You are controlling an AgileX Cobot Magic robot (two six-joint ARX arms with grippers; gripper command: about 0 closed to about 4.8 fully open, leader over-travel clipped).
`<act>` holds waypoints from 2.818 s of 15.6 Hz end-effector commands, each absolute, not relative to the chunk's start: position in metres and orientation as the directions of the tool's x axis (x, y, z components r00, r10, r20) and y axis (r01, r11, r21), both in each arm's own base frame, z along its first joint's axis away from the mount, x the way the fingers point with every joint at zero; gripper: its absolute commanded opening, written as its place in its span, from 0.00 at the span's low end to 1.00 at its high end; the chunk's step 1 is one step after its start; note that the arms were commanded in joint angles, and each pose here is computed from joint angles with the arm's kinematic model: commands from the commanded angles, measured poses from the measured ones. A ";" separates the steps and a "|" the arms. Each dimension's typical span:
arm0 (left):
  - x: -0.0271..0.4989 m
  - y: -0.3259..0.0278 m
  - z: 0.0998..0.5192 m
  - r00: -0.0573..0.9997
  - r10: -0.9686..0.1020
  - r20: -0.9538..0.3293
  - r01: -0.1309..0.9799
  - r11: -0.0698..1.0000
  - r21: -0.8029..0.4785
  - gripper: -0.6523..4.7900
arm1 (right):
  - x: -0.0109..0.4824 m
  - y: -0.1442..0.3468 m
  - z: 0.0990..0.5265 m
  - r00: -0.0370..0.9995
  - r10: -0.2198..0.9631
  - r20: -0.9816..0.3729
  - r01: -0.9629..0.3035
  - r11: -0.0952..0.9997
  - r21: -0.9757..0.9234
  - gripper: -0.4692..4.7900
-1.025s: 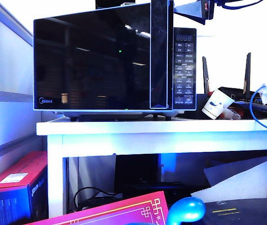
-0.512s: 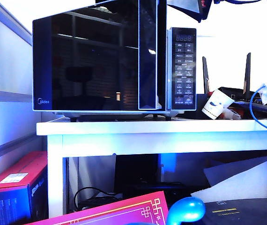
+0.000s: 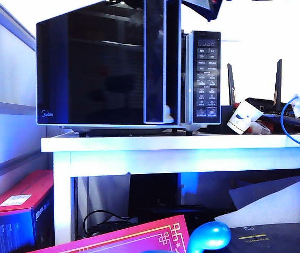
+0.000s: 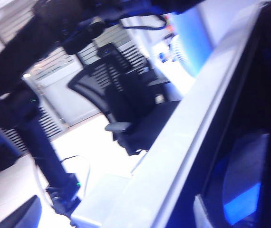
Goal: Open the microwave door, place the box of snacks from the top of the microwave inside, then close the microwave door.
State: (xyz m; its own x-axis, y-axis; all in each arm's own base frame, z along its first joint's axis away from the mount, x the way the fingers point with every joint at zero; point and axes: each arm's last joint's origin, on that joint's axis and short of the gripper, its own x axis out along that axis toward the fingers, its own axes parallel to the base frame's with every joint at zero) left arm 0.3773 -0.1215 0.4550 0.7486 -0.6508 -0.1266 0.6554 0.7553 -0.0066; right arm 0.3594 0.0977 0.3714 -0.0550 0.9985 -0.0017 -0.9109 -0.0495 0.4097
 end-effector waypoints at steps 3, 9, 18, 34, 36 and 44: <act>0.374 -0.122 0.454 0.715 -0.681 -0.157 0.686 0.727 -0.028 0.11 | 0.351 0.117 0.376 -0.137 0.991 0.001 -0.900 -0.124 0.419 0.88; 0.373 -0.122 0.449 0.703 -0.680 -0.205 0.687 0.725 -0.050 0.11 | 0.341 0.144 0.376 -0.214 0.977 0.001 -0.885 -0.195 0.422 0.88; 0.366 -0.120 0.429 0.641 -0.658 -0.394 0.706 0.707 -0.032 0.11 | 0.323 0.182 0.376 -0.316 0.949 0.001 -0.857 -0.286 0.428 0.88; 0.352 -0.111 0.426 0.666 -0.537 -0.518 0.646 0.762 0.042 0.11 | 0.346 0.173 0.410 0.647 0.677 0.350 -0.732 0.680 0.038 0.90; 0.351 -0.111 0.427 0.667 -0.531 -0.523 0.643 0.765 0.043 0.11 | 0.348 0.182 0.406 0.736 0.577 0.354 -0.619 0.786 0.005 1.00; 0.347 -0.107 0.426 0.688 -0.449 -0.570 0.616 0.777 0.132 0.11 | 0.390 0.208 0.425 0.841 0.433 0.324 -0.478 0.876 0.070 1.00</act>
State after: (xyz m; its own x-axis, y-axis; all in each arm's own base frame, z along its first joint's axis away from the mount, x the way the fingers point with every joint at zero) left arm 0.3492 -0.1076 0.4211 0.6789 -0.4445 -0.5845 0.6134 0.7808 0.1187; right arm 0.3916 0.2025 0.4216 0.8271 0.4660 0.3142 -0.5081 0.8590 0.0633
